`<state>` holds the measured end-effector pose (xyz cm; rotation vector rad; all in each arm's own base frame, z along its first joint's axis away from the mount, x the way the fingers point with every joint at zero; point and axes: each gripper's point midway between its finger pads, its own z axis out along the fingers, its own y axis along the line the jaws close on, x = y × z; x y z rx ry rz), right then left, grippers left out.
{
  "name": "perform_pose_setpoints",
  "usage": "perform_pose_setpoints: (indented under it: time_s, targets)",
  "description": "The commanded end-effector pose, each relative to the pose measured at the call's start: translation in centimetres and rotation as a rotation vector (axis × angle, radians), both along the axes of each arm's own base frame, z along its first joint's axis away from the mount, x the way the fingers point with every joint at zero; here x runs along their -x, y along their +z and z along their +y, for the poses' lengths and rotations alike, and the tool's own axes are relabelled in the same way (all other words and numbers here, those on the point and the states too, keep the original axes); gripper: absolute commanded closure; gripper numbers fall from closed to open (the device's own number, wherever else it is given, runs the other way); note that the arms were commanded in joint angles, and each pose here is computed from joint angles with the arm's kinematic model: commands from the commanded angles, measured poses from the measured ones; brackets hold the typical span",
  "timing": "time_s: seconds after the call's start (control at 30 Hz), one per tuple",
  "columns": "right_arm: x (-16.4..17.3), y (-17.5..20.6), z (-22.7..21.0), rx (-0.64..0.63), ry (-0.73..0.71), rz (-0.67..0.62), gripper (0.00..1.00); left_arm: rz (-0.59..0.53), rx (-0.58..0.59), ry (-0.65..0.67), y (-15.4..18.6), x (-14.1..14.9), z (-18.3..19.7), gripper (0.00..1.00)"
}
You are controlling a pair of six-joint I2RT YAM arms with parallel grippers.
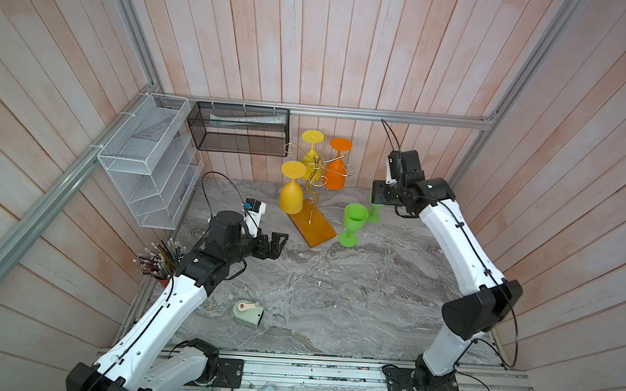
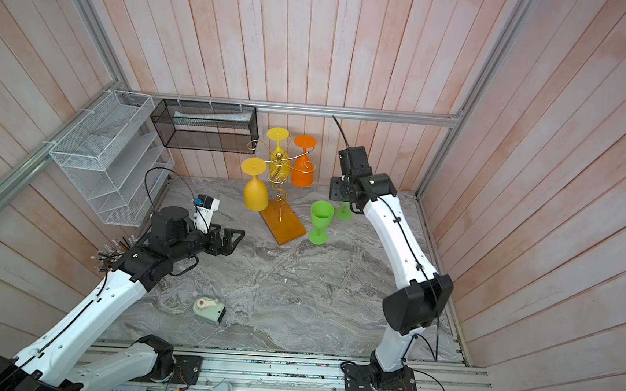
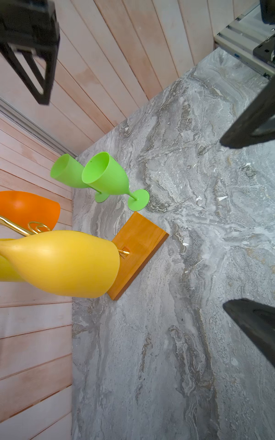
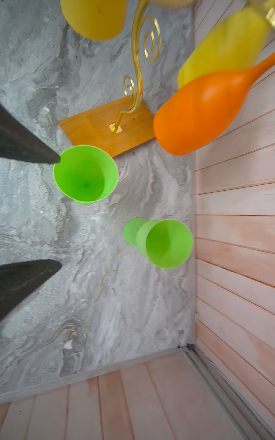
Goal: Take the wine glass off the wine glass rack
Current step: Place the wine glass at the top-center of the table, then pick up the wine glass from the wine glass rack.
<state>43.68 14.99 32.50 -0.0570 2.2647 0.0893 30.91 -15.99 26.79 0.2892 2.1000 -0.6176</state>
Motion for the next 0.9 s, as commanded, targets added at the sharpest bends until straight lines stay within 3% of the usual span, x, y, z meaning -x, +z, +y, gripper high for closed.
perform_pose_setpoints:
  time_s: [0.0, 0.1, 0.33, 0.5, 0.87]
  targets:
    - [0.3, 2.3, -0.1, -0.025, 0.004, -0.194, 0.22, -0.013, 0.049, 0.010, 3.2, -0.3, -0.1, 0.00]
    - [2.3, 3.8, -0.6, -0.082, 0.027, -0.346, 0.03, -0.015, 0.094, 0.025, 5.6, -0.6, -0.3, 0.00]
    - [6.1, 4.7, -1.0, -0.092, 0.048, -0.518, 0.05, 0.028, 0.262, 0.093, 10.7, -2.1, -0.6, 0.00]
    - [8.7, 4.3, 0.7, -0.086, 0.116, -0.594, 0.08, 0.086, 0.472, 0.109, 13.1, -3.6, -1.2, 0.02]
    - [12.8, 1.9, 5.0, -0.088, 0.262, -0.608, 0.16, 0.235, 0.933, 0.153, 12.3, -7.9, -3.0, 0.24]
